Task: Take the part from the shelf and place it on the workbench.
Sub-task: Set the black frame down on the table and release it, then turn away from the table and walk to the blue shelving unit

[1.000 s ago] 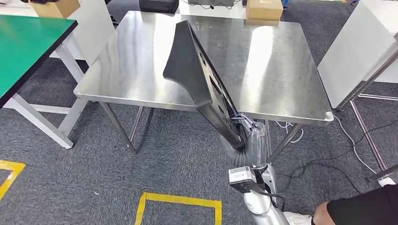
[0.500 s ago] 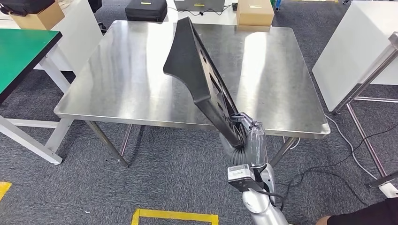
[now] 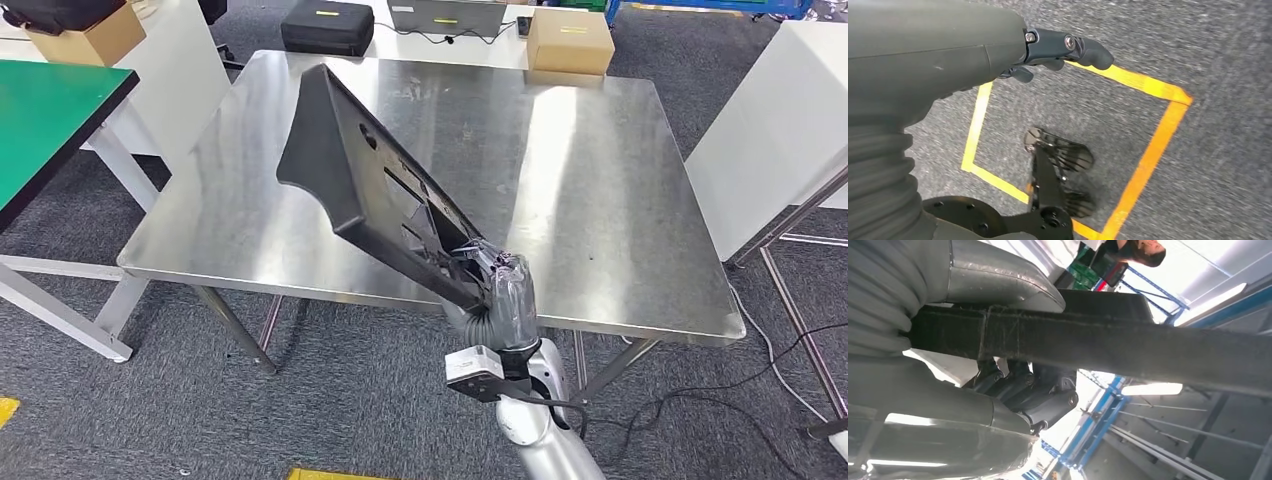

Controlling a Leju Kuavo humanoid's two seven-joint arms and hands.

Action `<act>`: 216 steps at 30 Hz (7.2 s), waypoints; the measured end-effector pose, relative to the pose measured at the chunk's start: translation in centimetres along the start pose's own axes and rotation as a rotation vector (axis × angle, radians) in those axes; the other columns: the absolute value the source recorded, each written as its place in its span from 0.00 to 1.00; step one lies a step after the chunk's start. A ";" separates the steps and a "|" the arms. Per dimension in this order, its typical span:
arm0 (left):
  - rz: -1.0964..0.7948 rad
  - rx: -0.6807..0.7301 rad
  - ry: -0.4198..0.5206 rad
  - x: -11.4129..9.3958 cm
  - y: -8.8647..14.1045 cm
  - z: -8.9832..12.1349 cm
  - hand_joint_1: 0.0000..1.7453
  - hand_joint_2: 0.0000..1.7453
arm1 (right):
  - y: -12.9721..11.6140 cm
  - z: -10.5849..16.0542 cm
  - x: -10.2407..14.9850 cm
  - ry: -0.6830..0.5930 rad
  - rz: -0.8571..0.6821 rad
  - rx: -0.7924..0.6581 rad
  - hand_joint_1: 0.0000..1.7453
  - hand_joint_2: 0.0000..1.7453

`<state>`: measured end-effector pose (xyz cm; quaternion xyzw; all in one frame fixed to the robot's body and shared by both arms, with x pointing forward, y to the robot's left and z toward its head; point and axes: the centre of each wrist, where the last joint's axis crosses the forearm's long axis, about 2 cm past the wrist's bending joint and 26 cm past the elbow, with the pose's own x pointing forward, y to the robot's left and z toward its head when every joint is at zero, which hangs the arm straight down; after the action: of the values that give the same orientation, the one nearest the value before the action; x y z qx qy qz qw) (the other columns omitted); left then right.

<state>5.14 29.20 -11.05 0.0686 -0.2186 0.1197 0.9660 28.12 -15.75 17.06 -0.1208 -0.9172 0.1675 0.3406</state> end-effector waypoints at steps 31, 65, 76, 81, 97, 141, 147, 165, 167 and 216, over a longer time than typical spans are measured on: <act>-0.052 -0.025 -0.031 0.6 -0.6 -0.1 0.00 1.00 | 7.5 -9.7 -0.3 -0.140 0.402 0.379 0.89 1.00; -0.108 -0.041 -0.046 0.4 -0.6 -0.1 0.00 1.00 | 0.9 -8.7 -12.3 0.490 1.191 0.698 0.00 0.00; -0.113 0.006 -0.071 0.4 -0.6 -0.1 0.00 0.00 | 0.6 -8.5 -12.6 0.470 1.207 0.691 0.00 0.00; -0.116 0.005 -0.071 0.4 -0.6 -0.1 0.00 0.00 | 0.5 -8.5 -12.6 0.471 1.200 0.680 0.00 0.00; -0.130 0.023 -0.059 0.5 -0.6 -0.1 0.00 0.00 | 4.1 -11.1 -9.4 0.289 -0.139 0.383 0.00 0.00; -0.098 0.003 -0.103 0.0 -0.7 0.1 0.00 0.00 | -5.8 -0.1 6.4 -0.313 -0.763 -0.236 0.00 0.00; -0.096 -0.013 -0.106 0.1 -1.0 0.1 0.00 0.00 | -6.2 0.3 6.5 -0.310 -0.735 -0.231 0.00 0.00; -0.100 -0.025 -0.109 0.3 -1.3 0.1 0.00 0.00 | -6.3 0.4 6.8 -0.298 -0.684 -0.247 0.00 0.00; -0.100 -0.024 -0.109 0.3 -1.3 0.1 0.00 0.00 | -6.3 0.4 6.9 -0.297 -0.672 -0.252 0.00 0.00; -0.087 -0.026 -0.116 0.4 -1.6 0.1 0.00 0.00 | -6.3 0.6 6.3 -0.280 -0.684 -0.238 0.00 0.00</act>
<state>5.83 27.67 -10.93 0.0721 -0.2728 0.0708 0.9568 22.39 -19.54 22.70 0.1776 -0.9552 -0.0483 0.2317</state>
